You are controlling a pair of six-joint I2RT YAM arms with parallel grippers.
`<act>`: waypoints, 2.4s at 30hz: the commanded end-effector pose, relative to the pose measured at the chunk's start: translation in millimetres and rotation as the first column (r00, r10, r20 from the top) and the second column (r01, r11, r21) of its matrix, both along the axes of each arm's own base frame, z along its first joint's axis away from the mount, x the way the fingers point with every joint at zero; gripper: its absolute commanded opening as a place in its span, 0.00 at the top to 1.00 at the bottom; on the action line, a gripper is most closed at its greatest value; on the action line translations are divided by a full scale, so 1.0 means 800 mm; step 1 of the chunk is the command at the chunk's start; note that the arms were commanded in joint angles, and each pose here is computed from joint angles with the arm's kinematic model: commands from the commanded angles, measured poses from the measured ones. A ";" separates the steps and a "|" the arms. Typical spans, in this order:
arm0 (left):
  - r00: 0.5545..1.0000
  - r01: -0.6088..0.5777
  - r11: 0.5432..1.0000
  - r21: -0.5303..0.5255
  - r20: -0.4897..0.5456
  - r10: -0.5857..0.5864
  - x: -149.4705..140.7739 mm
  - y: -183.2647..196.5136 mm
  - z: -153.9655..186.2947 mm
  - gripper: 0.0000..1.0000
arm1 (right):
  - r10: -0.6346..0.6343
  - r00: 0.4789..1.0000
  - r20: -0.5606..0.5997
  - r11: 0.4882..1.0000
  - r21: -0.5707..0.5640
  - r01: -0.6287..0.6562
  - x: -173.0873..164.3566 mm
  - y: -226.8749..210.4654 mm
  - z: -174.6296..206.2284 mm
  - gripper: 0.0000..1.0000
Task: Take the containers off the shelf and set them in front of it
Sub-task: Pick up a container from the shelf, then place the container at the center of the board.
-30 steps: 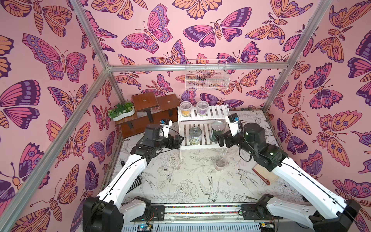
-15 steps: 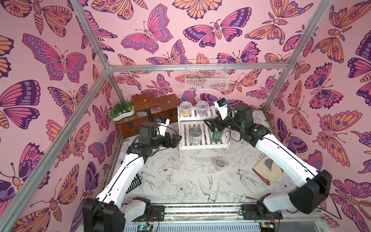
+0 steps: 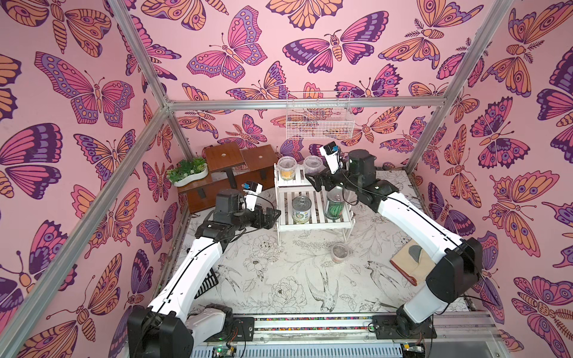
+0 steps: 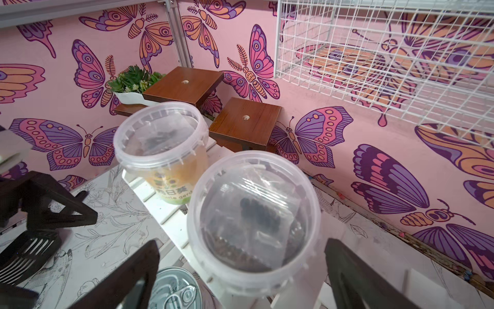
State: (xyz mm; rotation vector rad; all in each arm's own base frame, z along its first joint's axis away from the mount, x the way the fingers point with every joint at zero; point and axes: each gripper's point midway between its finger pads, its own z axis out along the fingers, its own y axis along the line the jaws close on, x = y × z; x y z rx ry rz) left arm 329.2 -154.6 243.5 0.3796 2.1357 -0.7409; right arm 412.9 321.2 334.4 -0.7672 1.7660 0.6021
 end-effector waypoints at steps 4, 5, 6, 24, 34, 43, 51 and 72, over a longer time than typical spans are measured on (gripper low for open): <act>1.000 -0.001 1.000 0.011 0.014 0.001 -0.003 0.005 0.001 0.00 | -0.017 0.997 0.071 0.999 0.043 0.014 0.024 0.008 0.031 0.01; 1.000 0.000 1.000 0.011 0.015 0.000 -0.003 0.005 0.001 0.00 | -0.023 0.997 0.077 0.999 0.044 0.019 0.027 0.008 0.031 0.00; 1.000 -0.001 1.000 0.011 0.015 0.001 -0.003 0.005 0.001 0.00 | -0.026 0.996 0.084 0.999 0.047 0.022 0.029 0.009 0.034 0.00; 1.000 -0.009 1.000 0.009 0.021 0.009 -0.005 0.007 0.004 0.00 | -0.004 0.999 0.034 1.000 0.020 0.003 0.033 0.017 0.028 0.41; 0.999 -0.019 1.000 0.014 0.027 0.018 -0.005 0.009 0.005 0.00 | -0.004 1.000 0.027 1.000 0.023 0.004 0.035 0.018 0.033 0.57; 0.999 -0.020 1.000 0.016 0.029 0.019 -0.004 0.009 0.005 0.00 | -0.021 0.996 0.090 0.998 0.066 0.015 0.017 0.005 0.067 0.60; 0.999 -0.022 1.000 0.014 0.030 0.021 -0.004 0.010 0.006 0.00 | -0.016 0.993 0.117 0.996 0.086 0.006 -0.010 -0.004 0.086 0.61; 0.999 -0.046 0.999 0.011 0.018 0.046 -0.010 0.014 0.001 0.00 | 0.037 0.987 0.155 0.993 0.108 -0.054 -0.189 -0.028 0.061 0.62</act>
